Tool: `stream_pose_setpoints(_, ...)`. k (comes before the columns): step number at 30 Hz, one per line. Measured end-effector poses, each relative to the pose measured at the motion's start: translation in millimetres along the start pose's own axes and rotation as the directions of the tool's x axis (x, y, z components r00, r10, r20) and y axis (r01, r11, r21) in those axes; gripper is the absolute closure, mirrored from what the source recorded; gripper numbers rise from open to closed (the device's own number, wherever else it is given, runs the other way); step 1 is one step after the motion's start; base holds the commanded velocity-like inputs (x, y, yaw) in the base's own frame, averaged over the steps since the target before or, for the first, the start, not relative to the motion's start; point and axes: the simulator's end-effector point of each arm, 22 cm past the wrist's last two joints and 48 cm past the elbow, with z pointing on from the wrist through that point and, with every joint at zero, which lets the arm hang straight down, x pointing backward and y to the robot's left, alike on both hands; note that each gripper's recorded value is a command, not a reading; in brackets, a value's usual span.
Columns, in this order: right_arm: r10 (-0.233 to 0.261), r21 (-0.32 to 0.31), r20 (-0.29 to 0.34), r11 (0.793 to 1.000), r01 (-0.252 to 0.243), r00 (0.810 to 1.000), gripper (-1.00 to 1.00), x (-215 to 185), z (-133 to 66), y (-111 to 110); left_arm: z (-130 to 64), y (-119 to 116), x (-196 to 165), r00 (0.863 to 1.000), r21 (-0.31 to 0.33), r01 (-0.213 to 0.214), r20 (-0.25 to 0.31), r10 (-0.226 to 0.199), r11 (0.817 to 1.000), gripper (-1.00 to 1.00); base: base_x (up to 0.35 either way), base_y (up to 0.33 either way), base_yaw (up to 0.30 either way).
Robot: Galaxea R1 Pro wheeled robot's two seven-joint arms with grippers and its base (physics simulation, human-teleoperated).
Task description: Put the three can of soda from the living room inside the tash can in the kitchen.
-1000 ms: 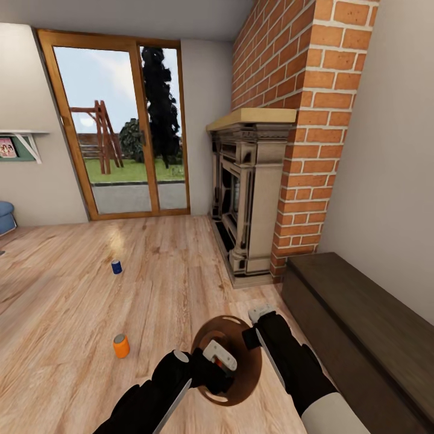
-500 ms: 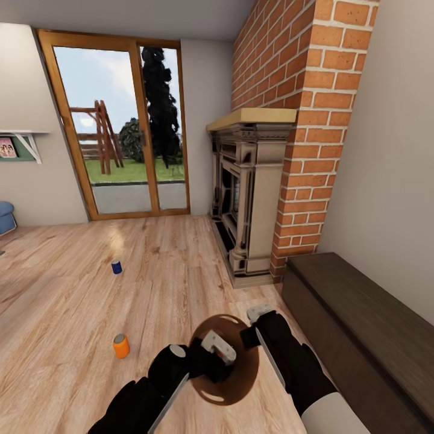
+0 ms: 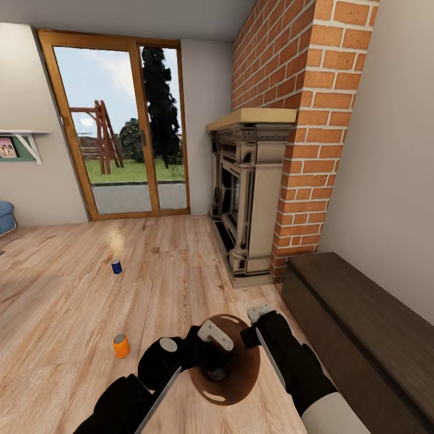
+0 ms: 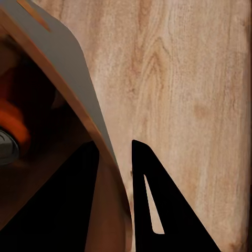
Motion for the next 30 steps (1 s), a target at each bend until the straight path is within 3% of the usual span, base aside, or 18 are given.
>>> stream_pose_setpoints(6, 0.006, -0.007, -0.001, 1.000, -0.006, 1.000, 1.00, 1, 0.2, 1, -6.7, 17, 7, 1.000, -0.018, -0.007, -0.006, 0.007, 1.000, -1.00, 0.000, 0.000, 0.000)
stream_pose_setpoints(12, 0.004, -0.004, -0.001, 1.000, -0.004, 1.000, 1.00, 1, 0.3, 0, -17.5, 48, 8, 0.999, -0.042, 0.038, 0.009, -0.038, 0.998, -1.00, 0.000, 0.000, 0.000)
stream_pose_setpoints(19, 0.005, -0.004, -0.002, 1.000, -0.005, 1.000, 1.00, 1, 0.5, 0, -31.1, 61, 9, 0.997, 0.031, 0.077, 0.027, -0.078, 0.997, -1.00, 0.000, 0.000, 0.000)
stream_pose_setpoints(20, 0.007, -0.005, -0.005, 1.000, -0.007, 1.000, 1.00, 2, 1.3, 0, -38.9, 66, 8, 0.994, 0.073, 0.102, 0.042, -0.105, 0.992, -1.00, 0.000, 0.000, 0.000)
stream_pose_setpoints(23, 0.006, -0.002, -0.007, 1.000, -0.006, 1.000, 1.00, 3, 1.5, -1, -48.6, 75, 8, 0.990, 0.109, 0.127, 0.052, -0.133, 0.986, -1.00, 0.000, 0.000, 0.000)
stream_pose_setpoints(25, 0.007, -0.003, -0.007, 1.000, -0.007, 1.000, 1.00, 3, 1.7, -1, -60.5, 83, 7, 0.983, 0.155, 0.156, 0.070, -0.168, 0.976, -1.00, 0.000, 0.000, 0.000)
stream_pose_setpoints(28, 0.007, -0.002, -0.008, 1.000, -0.007, 1.000, 1.00, 3, 1.8, -2, -88.5, 109, -1, 0.963, 0.216, 0.200, 0.138, -0.233, 0.956, -1.00, 0.000, 0.000, 0.000)
stream_pose_setpoints(30, 0.007, -0.001, -0.008, 1.000, -0.007, 1.000, 1.00, 3, 1.8, -2, -97.4, 116, -3, 0.956, 0.229, 0.208, 0.159, -0.247, 0.951, -1.00, 0.000, 0.000, 0.000)
